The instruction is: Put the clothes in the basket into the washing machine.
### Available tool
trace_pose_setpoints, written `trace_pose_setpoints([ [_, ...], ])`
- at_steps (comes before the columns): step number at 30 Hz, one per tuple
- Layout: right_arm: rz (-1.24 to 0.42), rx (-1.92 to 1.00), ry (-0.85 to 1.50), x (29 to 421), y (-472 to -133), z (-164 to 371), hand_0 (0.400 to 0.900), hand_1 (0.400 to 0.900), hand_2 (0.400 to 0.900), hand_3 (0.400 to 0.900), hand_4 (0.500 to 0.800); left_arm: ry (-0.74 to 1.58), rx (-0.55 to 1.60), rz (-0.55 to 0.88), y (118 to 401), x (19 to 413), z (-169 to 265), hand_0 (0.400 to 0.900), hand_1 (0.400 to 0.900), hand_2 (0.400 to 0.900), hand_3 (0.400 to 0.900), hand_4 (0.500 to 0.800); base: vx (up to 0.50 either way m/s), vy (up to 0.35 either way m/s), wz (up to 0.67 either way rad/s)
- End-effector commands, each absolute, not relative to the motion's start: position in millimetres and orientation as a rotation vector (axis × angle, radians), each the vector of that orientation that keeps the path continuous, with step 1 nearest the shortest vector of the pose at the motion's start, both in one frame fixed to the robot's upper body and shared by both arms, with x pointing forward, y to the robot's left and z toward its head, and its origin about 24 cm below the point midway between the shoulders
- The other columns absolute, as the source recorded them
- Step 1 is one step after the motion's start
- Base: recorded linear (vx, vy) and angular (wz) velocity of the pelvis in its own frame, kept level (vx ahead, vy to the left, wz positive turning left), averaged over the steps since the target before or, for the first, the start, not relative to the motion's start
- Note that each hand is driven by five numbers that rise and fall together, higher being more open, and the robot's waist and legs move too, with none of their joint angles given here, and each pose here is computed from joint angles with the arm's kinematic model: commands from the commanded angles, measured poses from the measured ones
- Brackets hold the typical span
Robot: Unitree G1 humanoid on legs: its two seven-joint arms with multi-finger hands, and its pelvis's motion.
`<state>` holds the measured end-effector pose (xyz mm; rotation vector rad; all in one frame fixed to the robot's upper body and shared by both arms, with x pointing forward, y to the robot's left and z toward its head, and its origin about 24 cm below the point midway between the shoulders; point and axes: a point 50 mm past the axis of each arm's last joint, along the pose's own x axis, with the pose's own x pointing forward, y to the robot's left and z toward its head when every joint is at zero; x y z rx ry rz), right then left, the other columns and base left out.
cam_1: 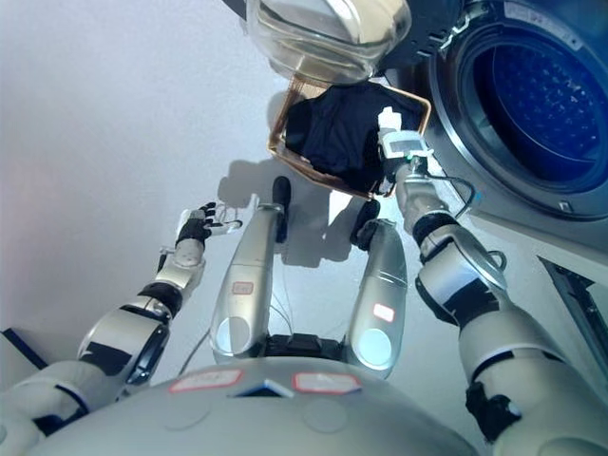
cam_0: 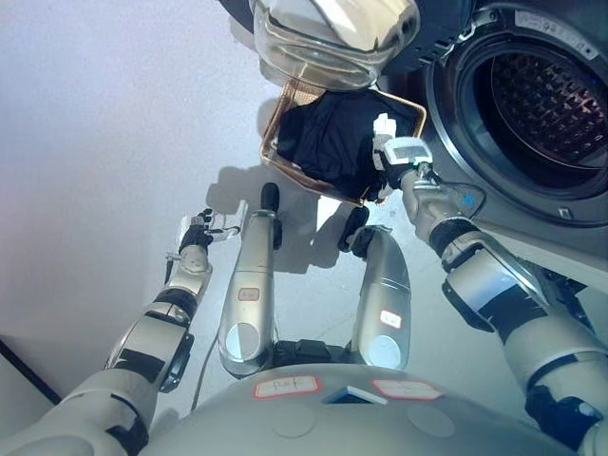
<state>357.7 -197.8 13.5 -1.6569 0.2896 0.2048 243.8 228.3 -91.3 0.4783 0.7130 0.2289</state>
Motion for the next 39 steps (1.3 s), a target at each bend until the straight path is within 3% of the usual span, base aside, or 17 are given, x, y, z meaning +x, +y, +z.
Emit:
trace_pose_setpoints([
  [1, 0.065, -1.738, 0.232, 373, -220, 48, 0.9, 0.9, 0.9, 0.9, 0.8, 0.728, 0.476, 0.299, 239, 232, -96, 0.9, 0.9, 0.9, 0.9, 0.8, -0.039, -0.026, 0.01],
  [7, -0.001, -1.745, 0.115, 387, -217, 81, 0.9, 0.9, 0.9, 0.9, 0.8, 0.718, 0.427, 0.335, 238, 230, -95, 0.9, 0.9, 0.9, 0.9, 0.8, -0.028, -0.005, -0.01],
  [11, -0.044, -1.696, -0.122, 393, -199, 127, 0.9, 0.9, 0.9, 0.9, 0.8, 0.738, 0.364, 0.401, 245, 218, -99, 0.9, 0.9, 0.9, 0.9, 0.8, -0.009, -0.012, -0.09],
  [15, -0.082, -1.651, -0.214, 387, -200, 150, 0.9, 0.9, 0.9, 0.9, 0.8, 0.751, 0.329, 0.43, 248, 208, -102, 0.9, 0.9, 0.9, 0.9, 0.8, -0.004, -0.009, -0.01],
  [28, -0.278, -1.541, -0.357, 380, -215, 219, 0.9, 0.9, 0.9, 0.9, 0.8, 0.755, 0.24, 0.486, 252, 199, -104, 0.9, 0.9, 0.9, 0.9, 0.8, -0.007, -0.008, 0.02],
  [39, -0.201, -1.431, -0.429, 373, -196, 228, 0.9, 0.9, 0.9, 0.9, 0.8, 0.727, 0.2, 0.485, 248, 204, -100, 0.9, 0.9, 0.9, 0.9, 0.8, 0.001, 0.003, -0.01],
])
